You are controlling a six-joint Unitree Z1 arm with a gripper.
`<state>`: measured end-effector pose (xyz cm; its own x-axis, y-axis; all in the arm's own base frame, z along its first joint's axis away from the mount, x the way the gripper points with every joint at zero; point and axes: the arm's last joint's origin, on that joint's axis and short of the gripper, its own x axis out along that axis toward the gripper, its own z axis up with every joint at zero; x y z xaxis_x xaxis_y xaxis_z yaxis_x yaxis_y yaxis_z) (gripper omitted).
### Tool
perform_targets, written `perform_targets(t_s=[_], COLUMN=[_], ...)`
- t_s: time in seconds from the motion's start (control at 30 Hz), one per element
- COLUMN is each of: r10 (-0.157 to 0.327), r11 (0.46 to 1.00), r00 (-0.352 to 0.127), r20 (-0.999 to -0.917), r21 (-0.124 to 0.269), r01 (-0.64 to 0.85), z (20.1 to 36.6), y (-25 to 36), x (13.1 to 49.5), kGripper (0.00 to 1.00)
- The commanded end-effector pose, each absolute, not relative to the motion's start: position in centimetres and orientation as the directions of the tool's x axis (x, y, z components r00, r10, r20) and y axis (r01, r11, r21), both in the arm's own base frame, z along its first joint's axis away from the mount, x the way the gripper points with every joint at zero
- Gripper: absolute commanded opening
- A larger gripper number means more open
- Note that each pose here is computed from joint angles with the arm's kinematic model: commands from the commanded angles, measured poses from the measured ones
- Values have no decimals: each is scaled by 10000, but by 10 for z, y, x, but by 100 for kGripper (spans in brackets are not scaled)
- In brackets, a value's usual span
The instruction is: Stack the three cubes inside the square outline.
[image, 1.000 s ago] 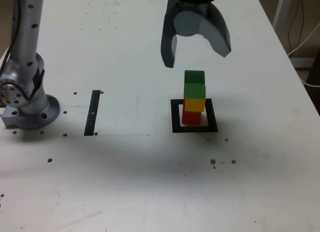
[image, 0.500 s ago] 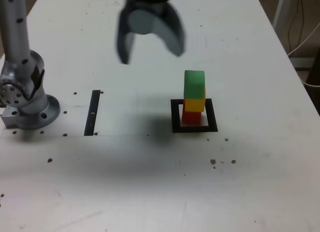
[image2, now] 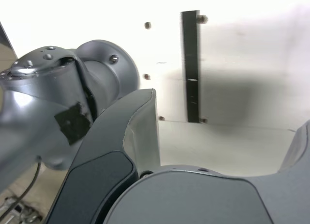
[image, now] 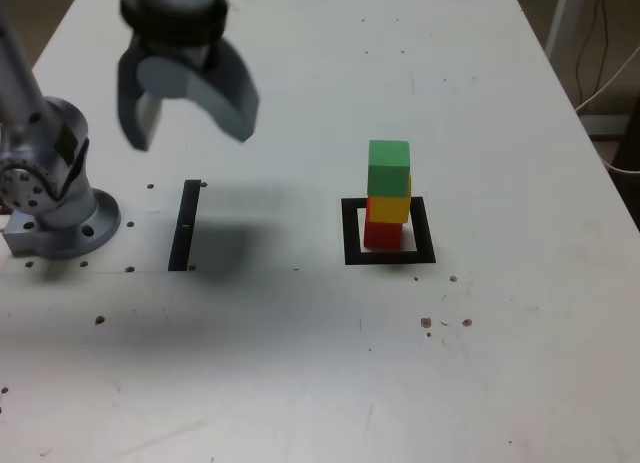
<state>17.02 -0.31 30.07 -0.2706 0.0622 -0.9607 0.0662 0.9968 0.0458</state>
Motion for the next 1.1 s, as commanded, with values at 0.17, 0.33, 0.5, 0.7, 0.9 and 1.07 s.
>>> perform_targets(t_s=[0.17,0.33,0.5,0.7,0.9,1.07], r10=[394,181,3,-82,-99,-96], r11=[9982,9990,9993,9994,9995,9995], r00=[-2463,-2291,-2133,-2069,-2082,-2090], r20=[-9684,-9732,-9770,-9783,-9780,-9779], r21=[271,81,-79,-149,-160,-156], r01=[533,442,375,310,278,274], z=[269,247,229,217,208,208], y=[-3,-4,-4,-5,-5,-5], x=[155,148,145,145,143,143], kGripper=[100,100,100,100,100,100])
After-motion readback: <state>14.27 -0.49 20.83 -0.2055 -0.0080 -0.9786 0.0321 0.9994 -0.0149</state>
